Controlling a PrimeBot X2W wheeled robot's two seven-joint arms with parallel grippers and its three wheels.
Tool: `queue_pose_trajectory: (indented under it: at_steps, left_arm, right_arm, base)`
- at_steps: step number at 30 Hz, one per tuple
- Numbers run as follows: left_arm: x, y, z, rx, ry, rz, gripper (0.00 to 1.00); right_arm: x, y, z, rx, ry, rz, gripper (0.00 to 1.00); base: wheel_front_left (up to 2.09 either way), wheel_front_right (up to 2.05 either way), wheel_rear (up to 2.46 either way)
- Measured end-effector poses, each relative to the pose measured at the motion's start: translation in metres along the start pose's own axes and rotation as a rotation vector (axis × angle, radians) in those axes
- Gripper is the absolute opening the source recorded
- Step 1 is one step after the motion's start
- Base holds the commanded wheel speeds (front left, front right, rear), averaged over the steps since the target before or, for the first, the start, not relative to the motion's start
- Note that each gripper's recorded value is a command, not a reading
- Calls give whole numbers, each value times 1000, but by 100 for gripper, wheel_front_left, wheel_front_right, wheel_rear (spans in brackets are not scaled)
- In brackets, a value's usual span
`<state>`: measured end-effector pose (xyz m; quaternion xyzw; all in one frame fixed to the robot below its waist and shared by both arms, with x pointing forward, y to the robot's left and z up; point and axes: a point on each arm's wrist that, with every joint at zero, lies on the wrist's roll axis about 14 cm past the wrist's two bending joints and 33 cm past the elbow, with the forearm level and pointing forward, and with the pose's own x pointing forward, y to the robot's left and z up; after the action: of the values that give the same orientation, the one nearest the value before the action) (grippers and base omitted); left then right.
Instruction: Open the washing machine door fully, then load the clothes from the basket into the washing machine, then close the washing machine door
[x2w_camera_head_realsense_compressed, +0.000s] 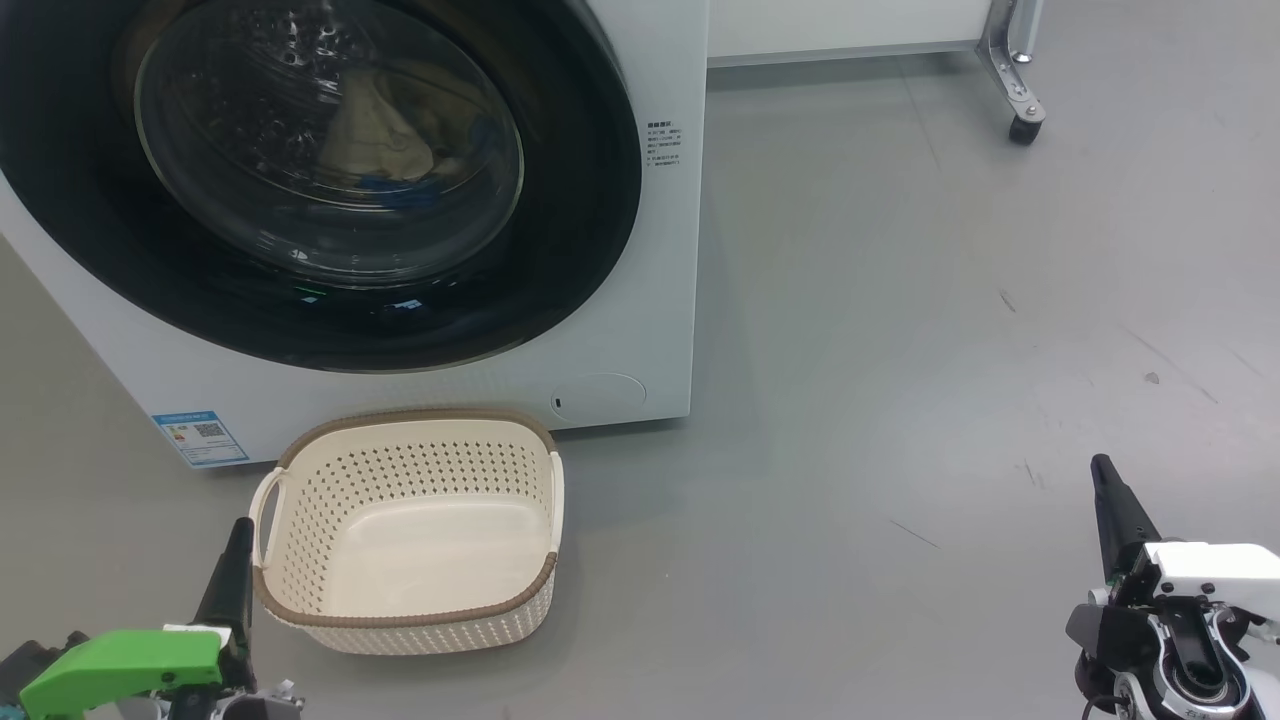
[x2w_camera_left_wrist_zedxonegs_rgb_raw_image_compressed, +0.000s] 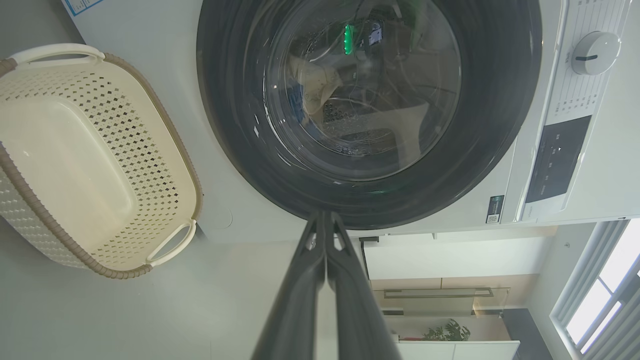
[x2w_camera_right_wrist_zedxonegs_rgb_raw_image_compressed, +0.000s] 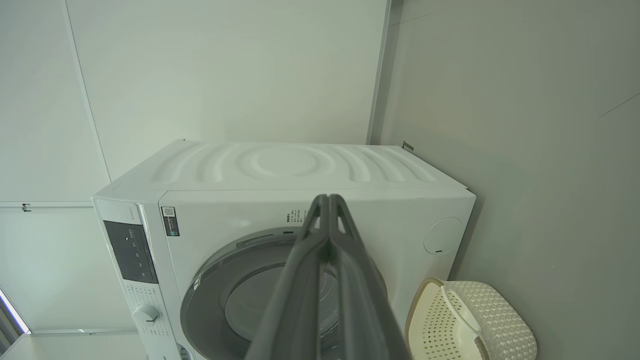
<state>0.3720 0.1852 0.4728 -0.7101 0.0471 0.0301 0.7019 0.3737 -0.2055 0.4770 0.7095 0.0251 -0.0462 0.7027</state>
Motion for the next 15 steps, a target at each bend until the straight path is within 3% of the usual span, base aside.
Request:
queue_pose_trajectory:
  at_steps: [15]
  left_arm:
    - [0, 0, 0, -1, 1, 1, 0]
  right_arm:
    - [0, -1, 0, 1, -1, -1, 0]
  base:
    - [0, 0, 0]
